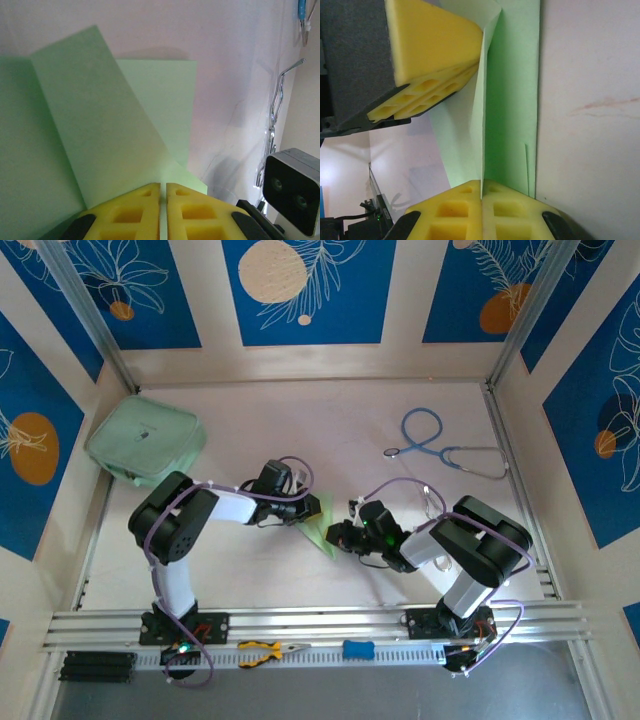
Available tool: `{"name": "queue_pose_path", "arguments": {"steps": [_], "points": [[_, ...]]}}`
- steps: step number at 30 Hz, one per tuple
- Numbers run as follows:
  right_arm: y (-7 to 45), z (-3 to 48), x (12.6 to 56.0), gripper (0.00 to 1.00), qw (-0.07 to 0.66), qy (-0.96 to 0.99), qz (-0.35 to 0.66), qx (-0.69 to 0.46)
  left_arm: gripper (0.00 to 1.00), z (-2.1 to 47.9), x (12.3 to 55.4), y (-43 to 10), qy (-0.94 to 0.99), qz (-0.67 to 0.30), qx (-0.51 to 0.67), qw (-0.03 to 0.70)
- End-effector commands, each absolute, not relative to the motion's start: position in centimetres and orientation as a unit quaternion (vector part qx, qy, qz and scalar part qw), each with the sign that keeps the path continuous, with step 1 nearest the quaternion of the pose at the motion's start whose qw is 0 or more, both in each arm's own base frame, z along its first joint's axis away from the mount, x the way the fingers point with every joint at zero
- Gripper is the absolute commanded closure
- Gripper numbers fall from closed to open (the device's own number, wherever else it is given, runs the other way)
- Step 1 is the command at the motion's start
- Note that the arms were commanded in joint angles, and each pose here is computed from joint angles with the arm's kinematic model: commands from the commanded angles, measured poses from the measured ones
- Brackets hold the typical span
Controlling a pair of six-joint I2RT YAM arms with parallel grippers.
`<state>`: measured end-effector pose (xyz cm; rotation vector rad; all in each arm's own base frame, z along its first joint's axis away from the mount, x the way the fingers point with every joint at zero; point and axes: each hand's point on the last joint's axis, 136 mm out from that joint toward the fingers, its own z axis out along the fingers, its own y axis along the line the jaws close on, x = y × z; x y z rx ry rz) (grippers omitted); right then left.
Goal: Fold a paper plane with a square sheet of paper (pick it up from the middle)
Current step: Fourth fold the wing at the center of the table.
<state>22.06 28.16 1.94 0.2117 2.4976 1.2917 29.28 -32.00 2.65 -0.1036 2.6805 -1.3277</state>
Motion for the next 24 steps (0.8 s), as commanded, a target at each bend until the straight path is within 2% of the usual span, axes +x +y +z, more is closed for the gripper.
{"name": "queue_pose_path", "arguments": {"steps": [1,13,24], "points": [[26.0,-2.0,20.3,0.95,0.115,0.906,0.393,0.107,0.87,3.0,29.0,-32.8,0.890,-0.450,-0.012,0.068],[25.3,-2.5,20.1,0.97,0.114,0.903,0.391,0.139,0.85,3.0,29.0,-33.3,0.889,-0.453,-0.003,0.068],[25.3,-3.0,20.0,0.96,0.105,0.902,0.391,0.150,0.86,1.4,28.5,-33.1,0.905,-0.424,0.001,0.039]]}}
